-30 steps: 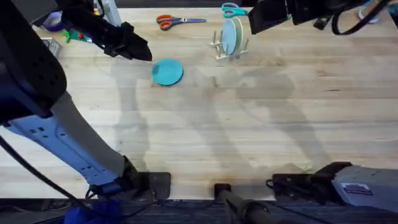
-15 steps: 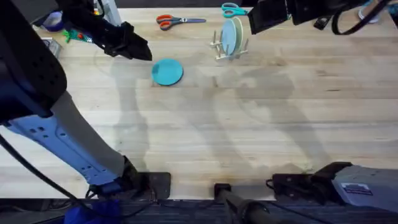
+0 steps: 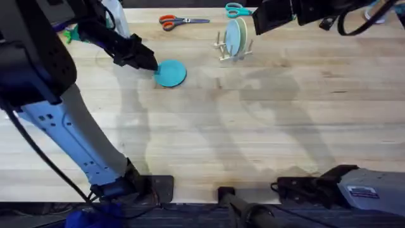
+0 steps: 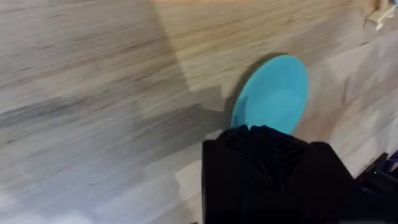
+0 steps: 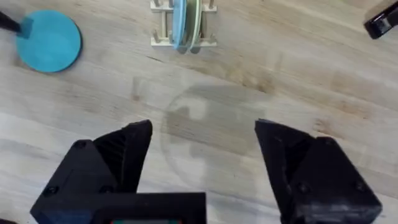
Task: Pick up the plates from the table one by one and place each into a slot on the dish rack.
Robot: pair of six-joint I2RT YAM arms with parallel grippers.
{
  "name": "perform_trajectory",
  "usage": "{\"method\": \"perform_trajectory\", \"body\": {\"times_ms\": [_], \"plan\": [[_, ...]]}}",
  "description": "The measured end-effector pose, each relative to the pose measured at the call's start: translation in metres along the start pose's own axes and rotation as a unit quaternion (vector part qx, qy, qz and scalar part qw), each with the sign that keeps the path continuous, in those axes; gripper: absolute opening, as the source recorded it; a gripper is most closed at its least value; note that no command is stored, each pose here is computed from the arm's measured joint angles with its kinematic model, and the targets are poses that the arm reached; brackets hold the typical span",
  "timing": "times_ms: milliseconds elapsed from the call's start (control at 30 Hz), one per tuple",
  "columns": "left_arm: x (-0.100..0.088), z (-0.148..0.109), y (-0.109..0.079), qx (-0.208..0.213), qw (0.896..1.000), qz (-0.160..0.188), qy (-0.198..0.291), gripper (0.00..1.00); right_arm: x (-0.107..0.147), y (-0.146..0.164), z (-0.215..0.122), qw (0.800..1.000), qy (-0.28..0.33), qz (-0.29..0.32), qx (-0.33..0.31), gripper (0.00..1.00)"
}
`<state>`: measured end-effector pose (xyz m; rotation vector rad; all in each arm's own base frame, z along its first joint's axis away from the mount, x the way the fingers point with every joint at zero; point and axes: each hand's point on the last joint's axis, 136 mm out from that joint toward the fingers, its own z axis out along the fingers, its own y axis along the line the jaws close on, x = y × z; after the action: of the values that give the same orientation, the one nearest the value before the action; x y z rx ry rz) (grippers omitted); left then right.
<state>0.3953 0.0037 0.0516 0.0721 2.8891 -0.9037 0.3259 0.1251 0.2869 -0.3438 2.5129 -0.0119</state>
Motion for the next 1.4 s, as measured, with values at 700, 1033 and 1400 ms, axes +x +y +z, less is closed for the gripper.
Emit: {"method": "perform_trajectory", "body": {"times_ms": [700, 1033, 1400], "plan": [[-0.006, 0.022, 0.006, 0.049, 0.999, -0.015, 0.003, 0.042, 0.000, 0.000, 0.000, 1.000, -0.001, 0.000, 0.000, 0.995], [-0.008, 0.023, 0.005, 0.055, 0.998, -0.013, 0.000, 0.042, 0.000, 0.006, 0.001, 1.000, 0.001, 0.024, -0.016, 0.995], [-0.008, 0.023, 0.005, 0.055, 0.998, -0.012, -0.001, 0.041, 0.003, 0.058, 0.045, 0.986, 0.071, 0.077, -0.129, 0.995]]}}
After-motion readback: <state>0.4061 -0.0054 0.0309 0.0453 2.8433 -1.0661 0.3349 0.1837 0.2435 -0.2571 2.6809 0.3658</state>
